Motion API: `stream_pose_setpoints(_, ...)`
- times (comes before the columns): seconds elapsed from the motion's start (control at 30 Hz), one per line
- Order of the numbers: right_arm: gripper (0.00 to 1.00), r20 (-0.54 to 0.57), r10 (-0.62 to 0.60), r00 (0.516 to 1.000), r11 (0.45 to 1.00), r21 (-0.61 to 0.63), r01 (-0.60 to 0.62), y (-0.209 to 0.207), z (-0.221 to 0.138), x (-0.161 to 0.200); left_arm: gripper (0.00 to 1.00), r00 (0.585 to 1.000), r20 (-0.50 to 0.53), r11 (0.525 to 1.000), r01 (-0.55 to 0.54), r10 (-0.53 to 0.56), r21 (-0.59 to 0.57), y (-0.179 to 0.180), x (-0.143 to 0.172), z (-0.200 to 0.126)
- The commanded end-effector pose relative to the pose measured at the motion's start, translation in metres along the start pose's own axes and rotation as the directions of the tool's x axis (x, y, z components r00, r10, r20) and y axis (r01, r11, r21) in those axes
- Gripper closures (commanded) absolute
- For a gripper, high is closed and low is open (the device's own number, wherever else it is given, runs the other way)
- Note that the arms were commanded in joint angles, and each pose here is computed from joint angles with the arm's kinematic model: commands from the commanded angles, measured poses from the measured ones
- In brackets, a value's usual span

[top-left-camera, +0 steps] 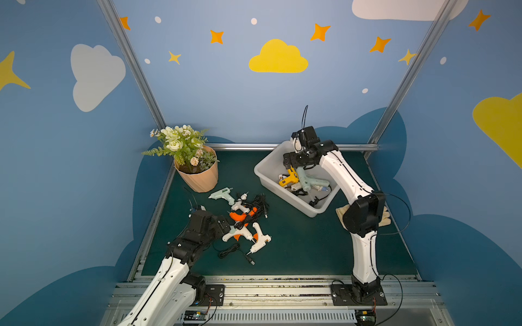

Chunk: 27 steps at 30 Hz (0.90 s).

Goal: Put the hot melt glue gun into the storage box
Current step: Place the hot melt adhesive gun in the storage box, then pick up the hot melt adhesive gun from the center of the board.

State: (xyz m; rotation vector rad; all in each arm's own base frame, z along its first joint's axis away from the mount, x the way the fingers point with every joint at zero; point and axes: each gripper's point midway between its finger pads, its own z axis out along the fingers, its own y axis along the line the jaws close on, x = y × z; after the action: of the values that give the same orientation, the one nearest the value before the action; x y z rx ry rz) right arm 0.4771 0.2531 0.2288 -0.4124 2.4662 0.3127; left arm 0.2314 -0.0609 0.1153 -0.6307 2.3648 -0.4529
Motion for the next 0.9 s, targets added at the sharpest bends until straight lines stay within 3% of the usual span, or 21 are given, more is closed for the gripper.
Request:
stream_pose_setpoints(0.0, 0.02, 0.004, 0.06, 0.998, 0.998, -0.021, -0.06, 0.006, -0.015, 0.014, 0.02, 0.999, -0.019, 0.999, 0.042, -0.042, -0.009, -0.001, 0.0, 0.0)
stream_pose_setpoints(0.3, 0.02, 0.054, 0.108, 0.993, 0.994, -0.02, -0.108, 0.003, -0.059, 0.056, 0.08, 0.973, -0.027, 0.966, 0.224, -0.229, -0.128, 0.014, 0.002, 0.007)
stream_pose_setpoints(0.47, 0.02, 0.091, 0.127, 0.988, 0.992, -0.034, -0.125, 0.001, -0.08, 0.071, 0.16, 0.95, -0.036, 0.941, 0.303, -0.311, -0.148, 0.014, 0.005, 0.014)
stream_pose_setpoints(0.67, 0.02, 0.134, 0.145, 0.98, 0.988, -0.064, -0.138, 0.003, -0.099, 0.079, 0.25, 0.923, -0.087, 0.922, 0.361, -0.375, -0.142, 0.005, 0.013, 0.027)
stream_pose_setpoints(0.87, 0.02, 0.153, 0.154, 0.976, 0.987, -0.075, -0.144, 0.003, -0.108, 0.082, 0.27, 0.904, -0.125, 0.909, 0.392, -0.409, -0.145, -0.007, 0.024, 0.042)
